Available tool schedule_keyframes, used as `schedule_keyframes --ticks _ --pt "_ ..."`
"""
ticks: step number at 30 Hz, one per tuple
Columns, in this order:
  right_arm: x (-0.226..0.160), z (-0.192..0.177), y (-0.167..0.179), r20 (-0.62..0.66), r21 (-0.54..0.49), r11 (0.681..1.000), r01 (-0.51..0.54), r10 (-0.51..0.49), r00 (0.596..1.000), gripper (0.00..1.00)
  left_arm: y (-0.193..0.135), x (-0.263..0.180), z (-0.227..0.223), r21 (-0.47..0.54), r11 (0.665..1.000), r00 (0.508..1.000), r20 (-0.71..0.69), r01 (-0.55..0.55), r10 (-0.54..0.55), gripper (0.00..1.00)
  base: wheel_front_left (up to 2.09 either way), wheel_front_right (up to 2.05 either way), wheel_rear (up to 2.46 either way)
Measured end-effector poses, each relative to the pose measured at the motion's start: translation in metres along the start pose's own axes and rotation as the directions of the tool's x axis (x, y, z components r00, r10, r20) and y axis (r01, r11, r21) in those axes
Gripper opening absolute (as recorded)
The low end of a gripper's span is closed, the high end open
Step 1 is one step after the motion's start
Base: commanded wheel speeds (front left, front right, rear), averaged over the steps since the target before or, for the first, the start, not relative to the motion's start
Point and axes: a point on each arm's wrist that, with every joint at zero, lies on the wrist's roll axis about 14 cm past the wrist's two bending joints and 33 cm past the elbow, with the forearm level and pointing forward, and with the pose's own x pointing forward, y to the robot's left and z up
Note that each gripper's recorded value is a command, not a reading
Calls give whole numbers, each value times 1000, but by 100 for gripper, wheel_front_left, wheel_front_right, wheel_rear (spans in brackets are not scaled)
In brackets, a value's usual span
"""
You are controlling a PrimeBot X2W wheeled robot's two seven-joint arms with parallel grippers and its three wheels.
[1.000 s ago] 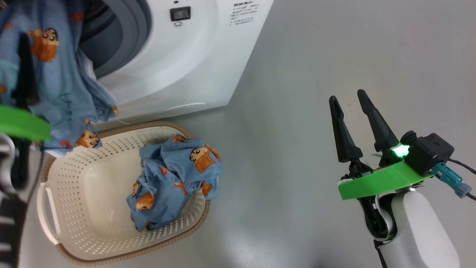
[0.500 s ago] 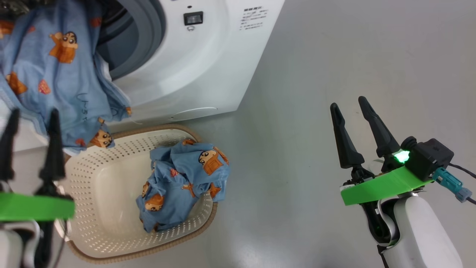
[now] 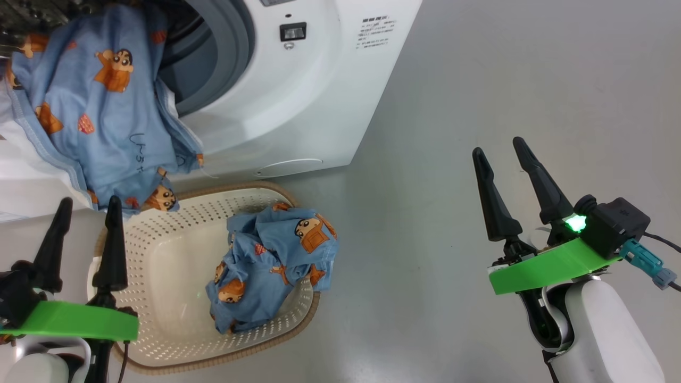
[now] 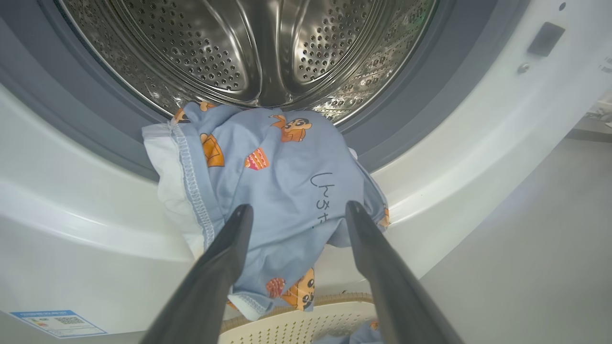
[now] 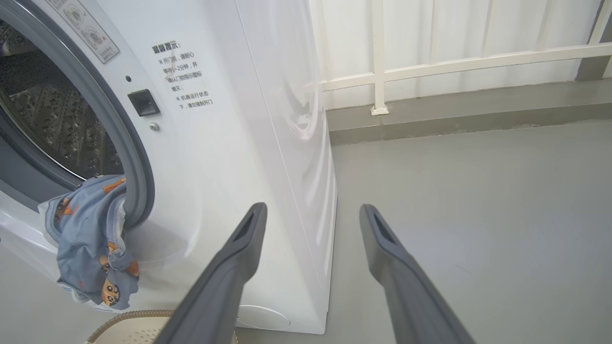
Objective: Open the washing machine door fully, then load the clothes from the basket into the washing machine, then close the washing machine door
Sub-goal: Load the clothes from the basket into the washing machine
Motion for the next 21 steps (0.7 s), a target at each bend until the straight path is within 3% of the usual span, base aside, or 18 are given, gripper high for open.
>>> schedule_keyframes --ticks 10,21 --pt "-1 -1 -2 -4 -2 1000 5 -5 1000 100 7 0 -28 -9 1000 994 -109 -15 14 100 0 0 0" --pt "-1 -9 -6 -21 1 1000 20 -20 1000 100 21 30 -82 21 1000 951 -309 1 6 100 0 0 0"
